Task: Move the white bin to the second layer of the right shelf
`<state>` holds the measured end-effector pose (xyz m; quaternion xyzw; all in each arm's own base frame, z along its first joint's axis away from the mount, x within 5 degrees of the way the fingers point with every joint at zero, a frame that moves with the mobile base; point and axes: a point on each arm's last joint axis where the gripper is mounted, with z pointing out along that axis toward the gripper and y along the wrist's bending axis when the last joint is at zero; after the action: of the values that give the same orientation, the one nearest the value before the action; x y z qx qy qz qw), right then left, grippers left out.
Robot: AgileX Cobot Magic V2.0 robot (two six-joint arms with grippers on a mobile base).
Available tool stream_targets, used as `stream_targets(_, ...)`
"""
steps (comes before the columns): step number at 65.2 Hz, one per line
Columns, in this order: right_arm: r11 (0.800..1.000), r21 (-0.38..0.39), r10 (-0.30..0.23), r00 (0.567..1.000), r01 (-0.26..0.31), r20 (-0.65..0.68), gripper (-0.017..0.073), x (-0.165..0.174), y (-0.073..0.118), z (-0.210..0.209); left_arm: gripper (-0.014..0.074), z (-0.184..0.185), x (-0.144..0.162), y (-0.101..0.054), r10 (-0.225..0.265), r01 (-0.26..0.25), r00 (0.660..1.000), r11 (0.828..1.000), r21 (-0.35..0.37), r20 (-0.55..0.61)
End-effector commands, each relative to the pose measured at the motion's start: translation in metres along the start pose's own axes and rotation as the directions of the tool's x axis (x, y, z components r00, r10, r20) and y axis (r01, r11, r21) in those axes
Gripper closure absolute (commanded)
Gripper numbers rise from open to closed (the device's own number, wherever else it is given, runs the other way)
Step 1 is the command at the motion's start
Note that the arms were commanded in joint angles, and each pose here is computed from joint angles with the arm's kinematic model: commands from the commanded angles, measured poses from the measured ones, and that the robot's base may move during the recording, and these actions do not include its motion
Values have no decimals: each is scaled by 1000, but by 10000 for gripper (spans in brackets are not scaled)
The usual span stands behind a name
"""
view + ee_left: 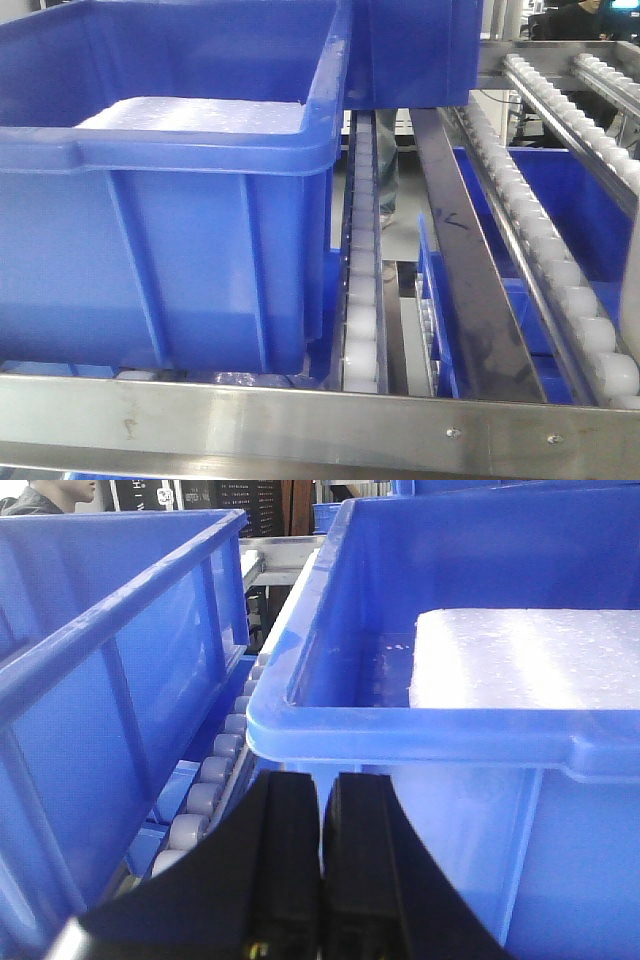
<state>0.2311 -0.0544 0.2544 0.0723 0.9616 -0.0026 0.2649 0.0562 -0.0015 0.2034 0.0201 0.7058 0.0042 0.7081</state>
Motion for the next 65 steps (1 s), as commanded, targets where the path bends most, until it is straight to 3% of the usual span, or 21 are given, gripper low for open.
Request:
stream_targets(1, 1000, 8, -4, 992, 3, 129, 257, -13, 1, -23, 509, 0, 4, 0, -8, 9, 998, 1000, -7, 60)
stream_targets(27, 999, 20, -31, 956, 26, 292, 265, 3, 9, -86, 509, 0, 4, 0, -8, 9, 998, 1000, -7, 60)
stream_targets(44, 997, -13, -71, 956, 78, 285, 510, 23, 21, -103, 509, 0, 4, 0, -8, 9, 998, 1000, -7, 60)
stream_targets(55, 989, -60, -109, 946, 133, 304, 502, 44, 34, -101, 509, 0, 4, 0, -8, 9, 998, 1000, -7, 60)
stream_targets(65, 981, -104, -104, 900, 162, 423, 502, 62, 43, -107, 509, 0, 4, 0, -8, 9, 998, 1000, -7, 60)
